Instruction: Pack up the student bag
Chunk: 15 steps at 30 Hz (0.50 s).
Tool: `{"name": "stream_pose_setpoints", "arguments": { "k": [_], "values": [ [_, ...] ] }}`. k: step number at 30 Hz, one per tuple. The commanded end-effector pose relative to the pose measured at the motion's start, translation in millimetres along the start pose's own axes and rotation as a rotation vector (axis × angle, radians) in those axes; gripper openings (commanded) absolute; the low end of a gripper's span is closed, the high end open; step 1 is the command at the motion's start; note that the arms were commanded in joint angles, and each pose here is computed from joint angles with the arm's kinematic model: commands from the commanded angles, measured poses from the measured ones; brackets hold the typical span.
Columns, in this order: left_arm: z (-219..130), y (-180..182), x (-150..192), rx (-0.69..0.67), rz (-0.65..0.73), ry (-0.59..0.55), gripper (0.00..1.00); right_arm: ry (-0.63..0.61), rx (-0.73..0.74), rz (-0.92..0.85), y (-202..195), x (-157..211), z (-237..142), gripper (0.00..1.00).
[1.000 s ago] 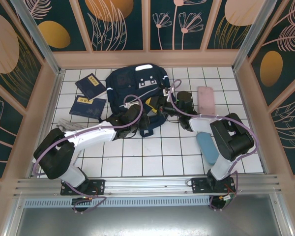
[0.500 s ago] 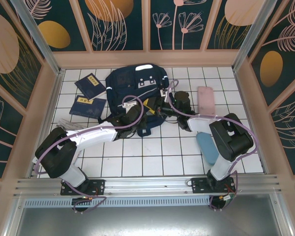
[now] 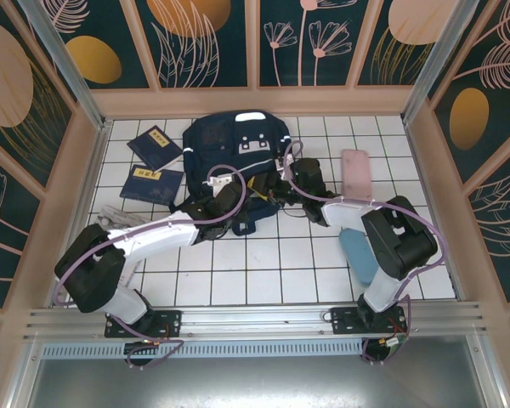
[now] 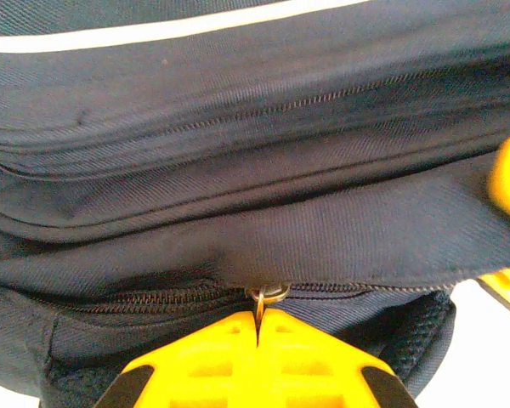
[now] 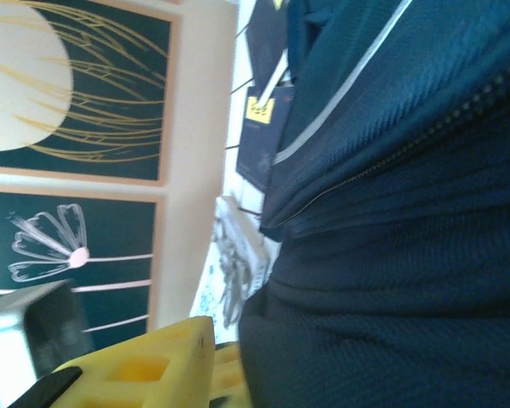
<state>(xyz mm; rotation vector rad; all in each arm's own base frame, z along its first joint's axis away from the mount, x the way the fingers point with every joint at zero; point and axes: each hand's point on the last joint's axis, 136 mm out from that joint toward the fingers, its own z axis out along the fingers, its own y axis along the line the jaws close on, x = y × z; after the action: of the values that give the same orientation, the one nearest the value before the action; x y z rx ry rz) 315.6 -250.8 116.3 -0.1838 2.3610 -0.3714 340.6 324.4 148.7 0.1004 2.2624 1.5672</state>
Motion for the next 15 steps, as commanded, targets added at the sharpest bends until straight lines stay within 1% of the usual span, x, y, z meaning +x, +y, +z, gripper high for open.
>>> {"name": "stream_pose_setpoints", "arguments": {
  "k": [1, 4, 8, 9, 11, 12, 15],
  "values": [
    [-18, 6, -21, -0.02, 0.02, -0.066, 0.0, -0.091, 0.054, -0.101, 14, -21, -8, 0.34],
    [-23, 9, -21, -0.038, 0.052, -0.047, 0.0, -0.12, 0.131, -0.088, -3, -24, -11, 0.31],
    [-22, 20, -18, -0.094, 0.105, -0.021, 0.0, -0.141, 0.172, -0.052, -19, -22, -14, 0.28],
    [-22, 24, -16, -0.107, 0.121, -0.01, 0.0, -0.17, 0.188, -0.035, -27, -32, -21, 0.26],
    [-21, 29, -11, -0.125, 0.165, 0.011, 0.0, -0.189, 0.207, -0.02, -34, -34, -24, 0.24],
    [-24, 22, -21, -0.117, 0.17, -0.003, 0.0, -0.197, 0.213, -0.017, -36, -35, -26, 0.24],
    [-24, 27, -22, -0.143, 0.216, 0.009, 0.0, -0.226, 0.242, -0.007, -45, -39, -31, 0.22]
  ]
}}
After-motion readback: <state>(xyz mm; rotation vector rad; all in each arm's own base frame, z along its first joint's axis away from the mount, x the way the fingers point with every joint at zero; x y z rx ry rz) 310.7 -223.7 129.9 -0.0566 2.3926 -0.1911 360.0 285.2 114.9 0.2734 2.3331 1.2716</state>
